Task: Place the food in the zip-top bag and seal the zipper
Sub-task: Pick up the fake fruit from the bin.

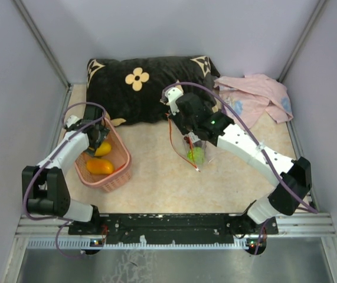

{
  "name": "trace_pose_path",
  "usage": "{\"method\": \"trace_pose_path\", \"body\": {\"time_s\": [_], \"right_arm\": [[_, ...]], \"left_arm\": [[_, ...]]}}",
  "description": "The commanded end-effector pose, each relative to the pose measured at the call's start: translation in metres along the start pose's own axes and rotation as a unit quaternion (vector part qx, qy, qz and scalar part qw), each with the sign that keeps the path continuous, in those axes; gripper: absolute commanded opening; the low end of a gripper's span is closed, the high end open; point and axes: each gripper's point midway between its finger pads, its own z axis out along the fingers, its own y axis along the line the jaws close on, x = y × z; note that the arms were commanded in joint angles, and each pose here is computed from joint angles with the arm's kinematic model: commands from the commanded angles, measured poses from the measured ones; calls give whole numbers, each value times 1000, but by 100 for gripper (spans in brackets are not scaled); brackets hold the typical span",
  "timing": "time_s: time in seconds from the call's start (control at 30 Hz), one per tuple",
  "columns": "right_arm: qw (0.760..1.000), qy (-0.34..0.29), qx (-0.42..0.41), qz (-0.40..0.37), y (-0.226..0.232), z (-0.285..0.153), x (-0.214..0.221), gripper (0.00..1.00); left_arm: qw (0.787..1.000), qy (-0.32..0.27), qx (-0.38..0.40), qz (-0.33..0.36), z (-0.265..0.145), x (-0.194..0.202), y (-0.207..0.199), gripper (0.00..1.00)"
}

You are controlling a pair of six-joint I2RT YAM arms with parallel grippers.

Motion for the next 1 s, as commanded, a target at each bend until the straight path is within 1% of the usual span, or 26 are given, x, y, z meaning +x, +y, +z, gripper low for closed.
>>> {"method": "trace_pose_path", "body": {"time_s": [0.0, 0.27, 0.37, 0.47, 0.73, 0.9, 0.97], "right_arm": [[999, -45, 2, 13, -7, -14, -21, 2], [999, -39, 1, 13, -7, -10, -17, 2], [999, -39, 2, 14, -9, -10, -17, 2], [999, -39, 3, 15, -11, -11, -17, 2], [999, -38, 3, 16, -10, -10, -15, 2], [999, -41, 2, 16, -10, -12, -17, 2], [999, -41, 4, 17, -12, -13, -18, 2]], "left_arm": [[999, -5, -18, -35, 10, 0, 7, 90], [998, 21, -64, -18, 40, 21, 17, 90], [996, 34, -76, -12, 46, 31, 25, 89], [996, 34, -81, -4, 49, 33, 29, 87], [997, 34, -64, 18, 42, 30, 29, 69], [998, 21, -38, 38, 24, 18, 28, 50], [999, 16, -21, 45, 15, 12, 26, 45]]}}
